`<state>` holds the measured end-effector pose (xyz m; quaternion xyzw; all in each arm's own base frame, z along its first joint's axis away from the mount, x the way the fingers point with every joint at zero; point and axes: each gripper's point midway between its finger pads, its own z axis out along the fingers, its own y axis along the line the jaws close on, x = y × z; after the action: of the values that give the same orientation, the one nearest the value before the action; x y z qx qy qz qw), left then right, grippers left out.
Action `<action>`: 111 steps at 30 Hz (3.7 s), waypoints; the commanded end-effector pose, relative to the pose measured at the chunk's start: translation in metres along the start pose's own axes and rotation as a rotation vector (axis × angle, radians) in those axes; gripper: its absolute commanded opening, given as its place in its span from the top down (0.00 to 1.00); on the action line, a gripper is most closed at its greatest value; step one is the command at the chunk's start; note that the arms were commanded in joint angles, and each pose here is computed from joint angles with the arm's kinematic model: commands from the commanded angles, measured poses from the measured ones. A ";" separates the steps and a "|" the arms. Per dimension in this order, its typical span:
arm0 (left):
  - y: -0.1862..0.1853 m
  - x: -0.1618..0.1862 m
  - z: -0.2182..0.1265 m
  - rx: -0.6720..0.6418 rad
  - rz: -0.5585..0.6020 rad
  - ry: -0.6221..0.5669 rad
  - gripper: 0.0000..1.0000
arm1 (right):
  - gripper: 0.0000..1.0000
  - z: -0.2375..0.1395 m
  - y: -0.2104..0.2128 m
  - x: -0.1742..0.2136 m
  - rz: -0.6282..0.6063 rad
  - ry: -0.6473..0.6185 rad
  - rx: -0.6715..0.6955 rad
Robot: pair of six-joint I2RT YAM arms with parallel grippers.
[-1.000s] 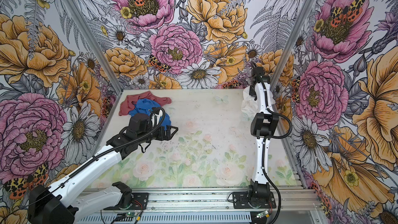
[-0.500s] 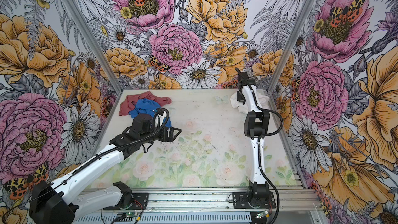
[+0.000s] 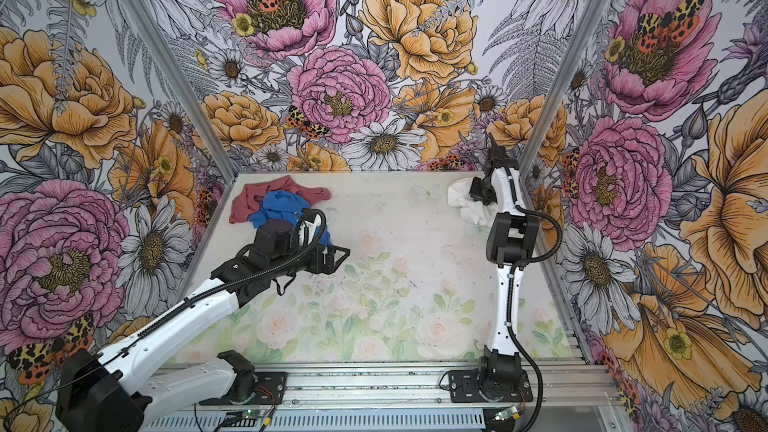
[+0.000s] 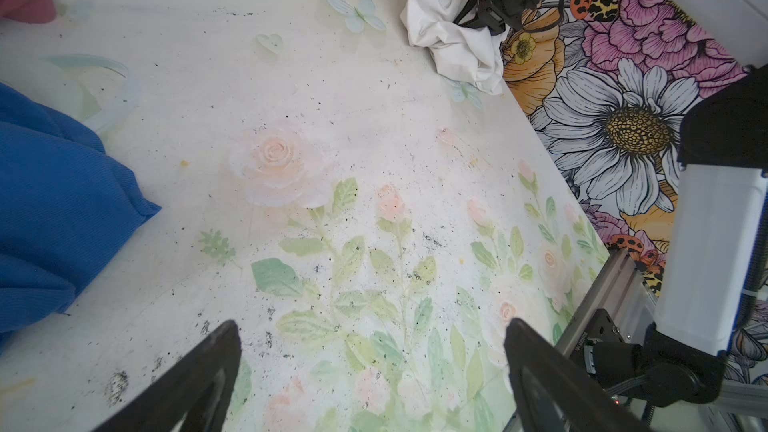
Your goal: Pick out a specific cloth from the pile
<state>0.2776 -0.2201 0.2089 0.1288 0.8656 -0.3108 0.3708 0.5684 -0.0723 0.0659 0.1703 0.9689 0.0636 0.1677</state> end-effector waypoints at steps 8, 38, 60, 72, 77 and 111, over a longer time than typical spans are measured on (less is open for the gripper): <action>-0.013 -0.016 -0.011 0.027 0.016 -0.058 0.01 | 0.33 -0.036 -0.008 -0.009 -0.030 -0.098 0.135; -0.010 -0.009 0.012 -0.003 0.022 -0.004 0.01 | 0.05 -0.019 -0.049 -0.058 0.268 -0.167 -0.251; -0.021 -0.008 0.011 0.007 0.048 -0.010 0.01 | 0.05 -0.080 -0.024 -0.071 0.153 -0.282 -0.185; -0.012 -0.008 -0.006 -0.017 0.040 -0.045 0.01 | 0.05 -0.142 0.044 -0.047 -0.135 -0.397 -0.040; -0.006 -0.003 -0.003 -0.024 0.031 -0.042 0.01 | 0.10 -0.107 0.126 -0.018 -0.176 -0.277 -0.321; 0.009 0.004 -0.018 -0.043 -0.029 -0.083 0.01 | 0.13 0.017 0.097 0.031 -0.083 -0.110 0.012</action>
<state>0.2661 -0.2050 0.2061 0.1049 0.8632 -0.3003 0.3920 0.5759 0.0367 0.0360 0.1372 0.9682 0.0489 0.2034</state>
